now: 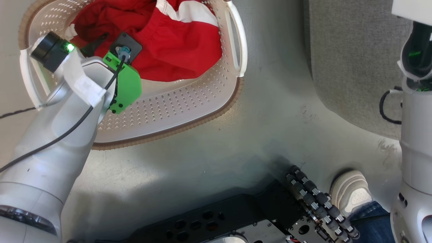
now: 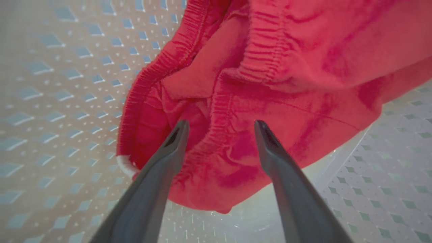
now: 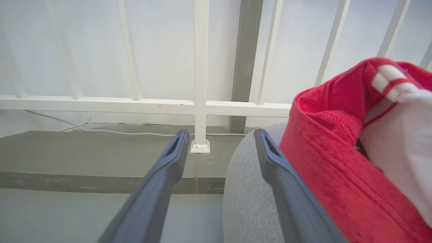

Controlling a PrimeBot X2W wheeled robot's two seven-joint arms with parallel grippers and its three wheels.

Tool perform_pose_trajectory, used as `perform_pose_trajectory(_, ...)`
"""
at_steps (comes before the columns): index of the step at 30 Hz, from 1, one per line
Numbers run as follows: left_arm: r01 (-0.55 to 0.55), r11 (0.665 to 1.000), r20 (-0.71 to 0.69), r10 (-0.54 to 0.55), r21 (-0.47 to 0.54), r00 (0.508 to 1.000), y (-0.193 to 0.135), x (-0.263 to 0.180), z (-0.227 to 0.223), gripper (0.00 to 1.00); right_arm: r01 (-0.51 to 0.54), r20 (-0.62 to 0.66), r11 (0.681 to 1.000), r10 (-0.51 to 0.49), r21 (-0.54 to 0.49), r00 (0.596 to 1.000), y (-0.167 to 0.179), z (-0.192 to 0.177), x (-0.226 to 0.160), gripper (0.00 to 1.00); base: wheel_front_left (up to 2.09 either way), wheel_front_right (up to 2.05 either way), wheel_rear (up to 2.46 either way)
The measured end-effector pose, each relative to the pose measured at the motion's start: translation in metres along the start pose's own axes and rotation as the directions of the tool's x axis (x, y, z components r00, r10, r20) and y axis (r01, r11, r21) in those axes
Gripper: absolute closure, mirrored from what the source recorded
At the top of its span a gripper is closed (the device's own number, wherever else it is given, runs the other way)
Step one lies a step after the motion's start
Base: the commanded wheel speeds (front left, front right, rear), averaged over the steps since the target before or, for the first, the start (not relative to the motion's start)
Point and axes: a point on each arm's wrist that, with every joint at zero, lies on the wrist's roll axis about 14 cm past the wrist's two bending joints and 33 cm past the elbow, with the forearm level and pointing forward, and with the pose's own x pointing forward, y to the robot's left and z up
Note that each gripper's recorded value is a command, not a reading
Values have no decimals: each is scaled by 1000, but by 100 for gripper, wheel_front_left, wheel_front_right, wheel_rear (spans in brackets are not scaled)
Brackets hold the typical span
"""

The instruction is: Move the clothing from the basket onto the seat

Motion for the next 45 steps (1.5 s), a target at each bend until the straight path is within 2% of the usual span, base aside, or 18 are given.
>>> perform_pose_trajectory(12, 34, 998, -90, -29, 59, 996, -9, 2, -19, 0, 7, -19, 1000, -8, -11, 1000, -3, 0, -8, 0, 0, 0, 0)
perform_pose_trajectory(13, 38, 997, -94, -32, 63, 995, -10, 2, -20, 18, 9, -21, 1000, -9, -12, 1000, -3, 0, -9, 0, 0, 0, 0)
perform_pose_trajectory(14, 41, 997, -97, -34, 66, 995, -11, 2, -20, 51, 9, -21, 1000, -9, -13, 1000, -4, 0, -9, 0, 0, 0, 0)
perform_pose_trajectory(15, 43, 997, -100, -36, 68, 994, -12, 2, -20, 63, 9, -20, 1000, -9, -14, 1000, -4, 1, -9, 0, 0, 0, 0)
perform_pose_trajectory(17, 48, 996, -108, -40, 75, 993, -14, 3, -21, 86, 9, -19, 1000, -10, -16, 1000, -4, 2, -9, 0, 0, 0, 0)
perform_pose_trajectory(20, 54, 995, -106, -46, 81, 993, -17, 4, -19, 100, 11, -25, 1000, -12, -17, 1000, -5, 0, -11, 0, 0, 0, 0)
perform_pose_trajectory(28, 63, 995, -77, -56, 83, 995, -18, 7, -12, 100, 23, -25, 1000, -23, -15, 999, -7, -1, -12, 0, 0, 0, 0)
perform_pose_trajectory(37, 59, 998, 90, -61, 28, 994, -21, 7, 26, 100, 37, -24, 999, -37, -4, 999, -9, -7, -10, 0, 0, 0, 0)
perform_pose_trajectory(42, 41, 999, 204, -46, 26, 978, -20, -9, 54, 100, 48, -12, 999, -48, -3, 999, -13, 2, -9, 0, 0, 0, 0)
perform_pose_trajectory(45, 34, 999, 246, -29, -17, 969, -20, -20, 59, 100, 49, -17, 999, -49, 2, 999, -13, 5, -11, 0, 0, 0, 0)
